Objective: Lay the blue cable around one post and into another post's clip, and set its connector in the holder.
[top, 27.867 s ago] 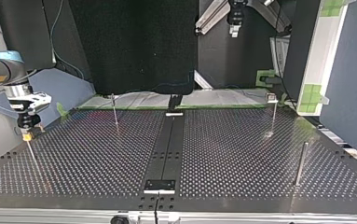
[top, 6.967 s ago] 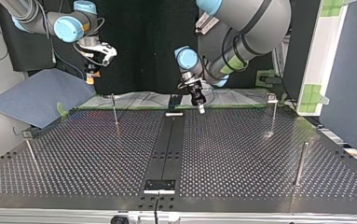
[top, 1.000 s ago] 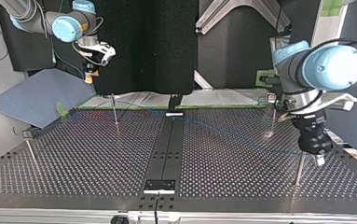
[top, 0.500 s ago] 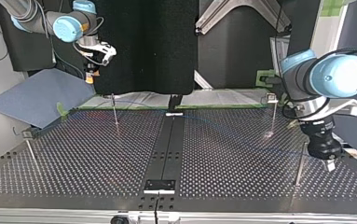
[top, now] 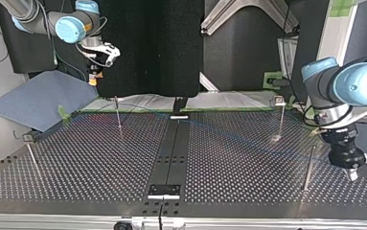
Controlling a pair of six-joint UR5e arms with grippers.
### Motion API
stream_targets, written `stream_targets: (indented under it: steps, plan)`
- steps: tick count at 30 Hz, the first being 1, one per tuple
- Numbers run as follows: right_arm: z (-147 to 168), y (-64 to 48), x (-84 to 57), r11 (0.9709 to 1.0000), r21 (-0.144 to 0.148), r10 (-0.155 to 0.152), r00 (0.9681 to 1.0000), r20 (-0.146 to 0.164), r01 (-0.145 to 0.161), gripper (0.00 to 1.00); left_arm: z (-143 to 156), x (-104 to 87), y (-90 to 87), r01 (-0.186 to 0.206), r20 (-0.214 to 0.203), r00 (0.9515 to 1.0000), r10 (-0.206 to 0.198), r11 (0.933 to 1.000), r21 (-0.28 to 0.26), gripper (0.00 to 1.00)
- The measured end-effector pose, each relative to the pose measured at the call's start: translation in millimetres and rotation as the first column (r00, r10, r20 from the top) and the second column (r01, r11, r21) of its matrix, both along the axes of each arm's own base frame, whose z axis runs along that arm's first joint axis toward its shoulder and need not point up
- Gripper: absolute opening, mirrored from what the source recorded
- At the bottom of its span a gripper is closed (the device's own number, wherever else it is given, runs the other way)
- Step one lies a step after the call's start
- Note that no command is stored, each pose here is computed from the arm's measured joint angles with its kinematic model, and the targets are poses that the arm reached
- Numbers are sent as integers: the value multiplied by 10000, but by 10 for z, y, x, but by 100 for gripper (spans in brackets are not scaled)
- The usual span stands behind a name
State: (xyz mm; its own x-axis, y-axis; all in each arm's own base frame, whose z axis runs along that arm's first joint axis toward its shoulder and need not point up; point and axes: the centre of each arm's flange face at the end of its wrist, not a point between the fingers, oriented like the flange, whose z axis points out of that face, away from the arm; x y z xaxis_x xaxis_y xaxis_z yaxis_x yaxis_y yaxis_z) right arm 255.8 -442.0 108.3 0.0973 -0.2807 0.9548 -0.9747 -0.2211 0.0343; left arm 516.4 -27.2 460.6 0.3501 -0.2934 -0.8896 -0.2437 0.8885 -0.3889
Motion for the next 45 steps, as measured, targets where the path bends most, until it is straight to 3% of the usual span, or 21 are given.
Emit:
stream_targets:
  steps: [3, 4, 5, 6, 8, 9, 10, 11, 16, 25, 33, 38, 45]
  plan:
    - [0, 1, 0, 10000, 1, 2, 10000, -5, -2, 98, -90, 66, 17, 152, -128, 9998, -152, 9999, -27, 16]
    - [-1, 1, 1, 10000, 1, 4, 10000, -7, -4, 98, -115, 86, 28, 181, -140, 9997, -182, 9998, -58, 22]
    - [0, 1, 1, 10000, 0, 4, 10000, -8, -4, 98, -127, 97, 35, 195, -137, 9997, -197, 9998, -86, 45]
    - [0, 1, 1, 10000, -1, 5, 10000, -9, -5, 98, -135, 105, 44, 202, -123, 9997, -203, 9997, -116, 45]
    - [0, 1, 1, 10000, -2, 6, 10000, -11, -6, 98, -146, 118, 69, 176, -77, 9998, -178, 9997, -195, 70]
    - [1, 1, 1, 10000, -2, 7, 10000, -11, -7, 98, -149, 121, 82, 148, -57, 9999, -149, 9996, -236, 70]
    - [1, 1, 1, 10000, -2, 6, 10000, -12, -6, 98, -153, 122, 103, 85, -32, 10000, -86, 9995, -304, 90]
    - [0, 2, 1, 10000, -2, 8, 10000, -16, -8, 98, -157, 122, 123, 18, -18, 10000, -19, 9993, -365, 100]
    - [-1, 8, 9, 10000, 9, 29, 10000, -28, -29, 98, -176, 109, 252, -399, 88, 9991, 406, 9966, -725, 100]
    - [-2, 12, 15, 10000, 13, 43, 10000, -31, -43, 98, -359, 166, 350, -521, -58, 9986, 518, 9951, -843, 100]
    - [-1, 10, 15, 10000, 0, 43, 10000, -29, -43, 98, -581, 315, 326, -79, -320, 9995, 53, 9967, -807, 100]
    - [0, 11, 19, 10000, -12, 52, 10000, -25, -52, 98, -788, 434, 281, 348, -587, 9975, -397, 9960, -818, 100]
    - [0, 12, 22, 10000, -18, 56, 10000, -23, -56, 98, -1103, 565, 308, 447, -932, 9941, -559, 9920, -1178, 100]
